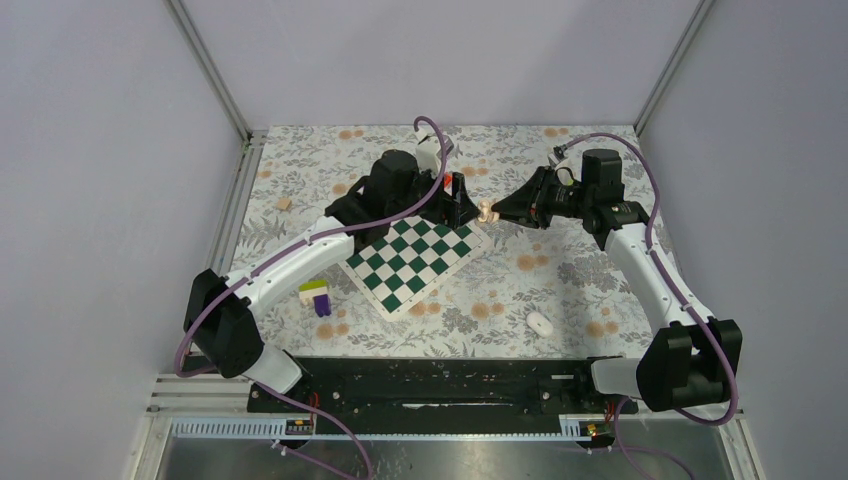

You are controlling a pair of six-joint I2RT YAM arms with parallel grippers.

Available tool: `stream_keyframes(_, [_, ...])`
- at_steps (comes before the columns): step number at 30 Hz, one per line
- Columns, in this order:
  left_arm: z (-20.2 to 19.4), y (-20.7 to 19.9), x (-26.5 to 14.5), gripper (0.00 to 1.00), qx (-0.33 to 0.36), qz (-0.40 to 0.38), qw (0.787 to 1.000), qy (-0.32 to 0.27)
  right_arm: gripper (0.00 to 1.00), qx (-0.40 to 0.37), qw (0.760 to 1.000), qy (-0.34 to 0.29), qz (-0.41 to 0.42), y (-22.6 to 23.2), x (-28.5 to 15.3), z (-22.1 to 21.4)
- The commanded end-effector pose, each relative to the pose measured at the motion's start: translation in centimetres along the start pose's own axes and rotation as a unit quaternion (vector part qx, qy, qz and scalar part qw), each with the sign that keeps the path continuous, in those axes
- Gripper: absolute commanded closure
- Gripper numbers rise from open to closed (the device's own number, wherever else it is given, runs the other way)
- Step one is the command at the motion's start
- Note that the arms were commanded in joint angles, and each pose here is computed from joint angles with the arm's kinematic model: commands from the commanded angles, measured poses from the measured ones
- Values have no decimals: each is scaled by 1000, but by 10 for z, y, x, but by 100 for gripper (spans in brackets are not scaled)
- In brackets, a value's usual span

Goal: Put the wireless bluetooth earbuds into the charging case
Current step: Place the earbud in the charging case.

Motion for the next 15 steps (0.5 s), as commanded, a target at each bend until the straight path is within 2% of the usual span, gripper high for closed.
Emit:
stream_keyframes(1, [32,-1,-5,26,3,11,999,-53,100,-40,999,11,34,22,-9,-10])
stream_keyframes(10, [36,-4,-6,26,-5,2,998,-59,100,-44,998,11,34,24,-11,-11])
stream_keyframes(15, [46,-6,-18,28,-7,12,997,-81,100,-42,998,11,34,23,-11,-11])
Point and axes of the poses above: each gripper's point midway between its finger pads, its own x axis out along the fingers, its own y axis along the line the jaws close on, z = x × y, the point moved 4 cm from there along -x, back along the fingers, and after that the axes turned 10 degrees about x, right-handed, at the moved point
